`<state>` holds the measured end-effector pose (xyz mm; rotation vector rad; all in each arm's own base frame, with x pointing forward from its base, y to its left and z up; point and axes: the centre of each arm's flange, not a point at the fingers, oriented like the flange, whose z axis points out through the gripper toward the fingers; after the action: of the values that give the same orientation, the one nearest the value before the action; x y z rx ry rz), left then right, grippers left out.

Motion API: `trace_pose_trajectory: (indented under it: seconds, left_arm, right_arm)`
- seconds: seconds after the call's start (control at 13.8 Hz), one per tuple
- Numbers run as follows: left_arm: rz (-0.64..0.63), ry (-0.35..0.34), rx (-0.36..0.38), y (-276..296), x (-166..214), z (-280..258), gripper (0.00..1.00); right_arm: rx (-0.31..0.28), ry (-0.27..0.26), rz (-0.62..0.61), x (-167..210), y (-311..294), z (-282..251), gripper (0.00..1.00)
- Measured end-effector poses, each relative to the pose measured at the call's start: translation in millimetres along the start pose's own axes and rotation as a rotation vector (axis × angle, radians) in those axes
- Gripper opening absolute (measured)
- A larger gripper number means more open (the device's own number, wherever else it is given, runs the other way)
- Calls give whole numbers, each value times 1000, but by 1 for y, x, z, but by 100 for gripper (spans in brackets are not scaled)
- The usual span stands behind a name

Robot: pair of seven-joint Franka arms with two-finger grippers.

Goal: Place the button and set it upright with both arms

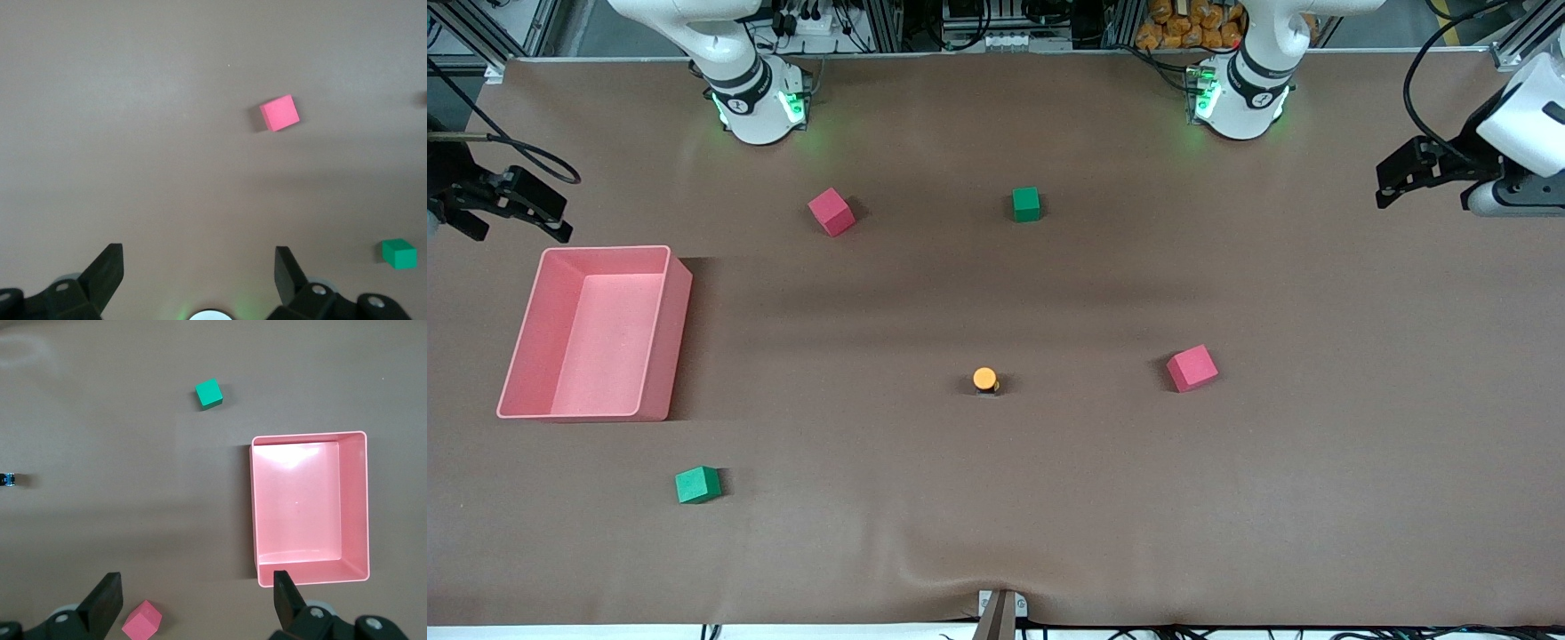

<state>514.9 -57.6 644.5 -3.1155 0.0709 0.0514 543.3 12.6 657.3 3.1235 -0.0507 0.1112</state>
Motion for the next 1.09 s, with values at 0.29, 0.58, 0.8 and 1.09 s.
trace_pose_trajectory:
  seconds: [0.29, 0.58, 0.8, 1.09]
  left_arm:
    - [-1, 15, -2, -1, -7, -6, 100]
    - [-1, 26, -3, -1, -7, -9, 100]
    - [4, 32, -3, 1, -7, -11, 100]
    - [7, 23, -3, 3, -8, -12, 100]
  right_arm:
    - [0, 0, 0, 0, 0, 0, 100]
    - [0, -1, 0, 0, 0, 0, 100]
    - [0, -1, 0, 0, 0, 0, 100]
    - [0, -2, 0, 0, 0, 0, 100]
